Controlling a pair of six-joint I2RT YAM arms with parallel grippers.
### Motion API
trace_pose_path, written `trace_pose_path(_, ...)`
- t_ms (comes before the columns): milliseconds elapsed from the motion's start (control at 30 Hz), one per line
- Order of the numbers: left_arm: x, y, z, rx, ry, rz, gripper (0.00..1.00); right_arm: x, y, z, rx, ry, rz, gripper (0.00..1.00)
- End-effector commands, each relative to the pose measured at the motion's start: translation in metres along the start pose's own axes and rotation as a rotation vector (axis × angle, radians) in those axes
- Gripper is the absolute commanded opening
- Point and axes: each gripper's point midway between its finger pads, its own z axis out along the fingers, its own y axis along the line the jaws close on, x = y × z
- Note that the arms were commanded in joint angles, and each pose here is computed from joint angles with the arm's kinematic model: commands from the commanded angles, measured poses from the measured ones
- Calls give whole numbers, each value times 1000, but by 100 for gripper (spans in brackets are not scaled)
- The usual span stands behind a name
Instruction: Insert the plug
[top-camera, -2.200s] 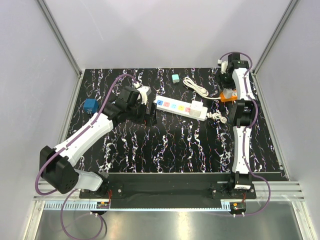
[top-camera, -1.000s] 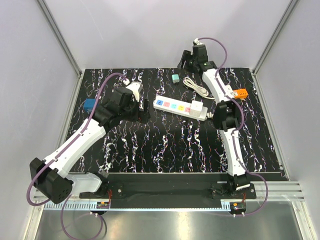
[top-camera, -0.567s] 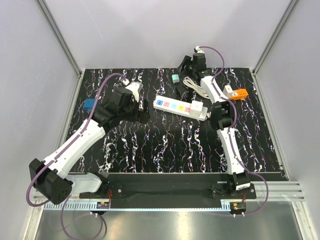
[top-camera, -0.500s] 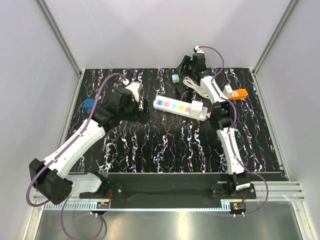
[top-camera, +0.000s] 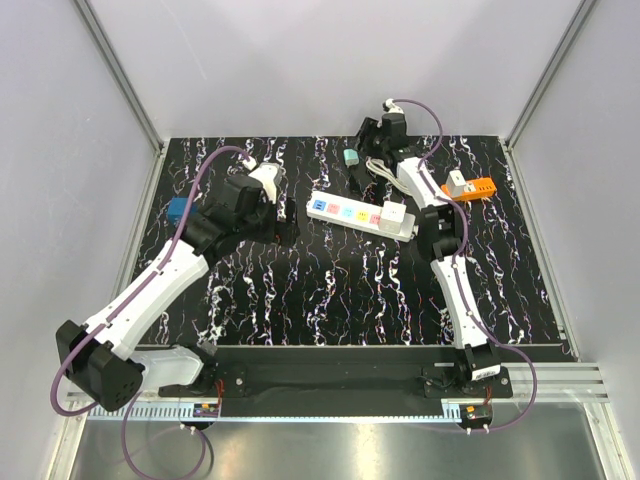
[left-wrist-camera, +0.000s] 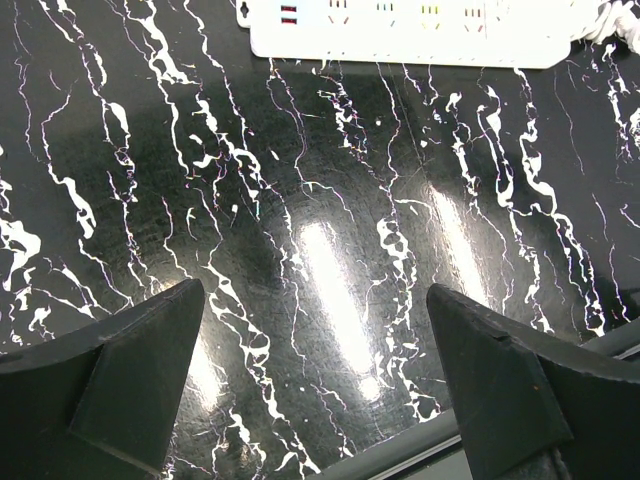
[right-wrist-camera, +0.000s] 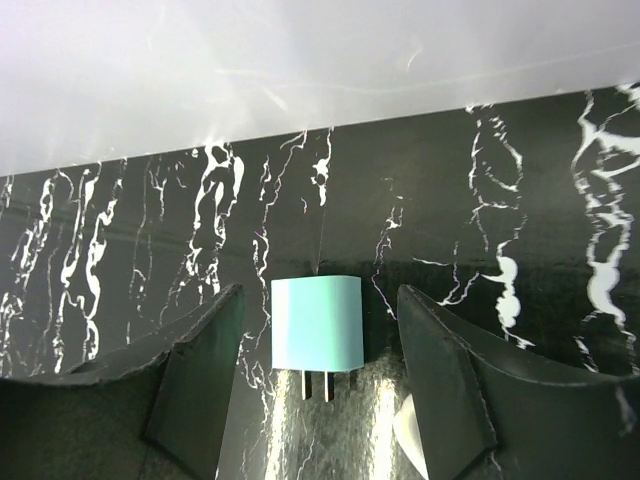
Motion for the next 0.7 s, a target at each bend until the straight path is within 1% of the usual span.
trace_pose_path(0,-18,-5,-8,35,-75,-17,99,-9,30,3,-62,-49,-2,70)
trace_pose_path(133,-20,-2,-8,27,-79,-27,99,0,29,5,-56,-33,0,70)
trace_pose_path(233,-20,-5,-8,52,-73,-36,99,10,23,8,-51,-12,-1,70)
trace_pose_path(400,-20,-6,-8,70,-68,-44,99,8,28,7,-66,-11,-2,70)
trace_pose_path(500,-20,-6,-8,70,-71,-46,99,14,28,8,-70,8,34,72)
trace_pose_path(567,-21,-4,-8,64,-74,-45,99,21,29,9,-78,27,75,72)
trace_pose_path(667,-21,-3,-8,58,-78,-45,99,24,34,11,-98,31,95,71)
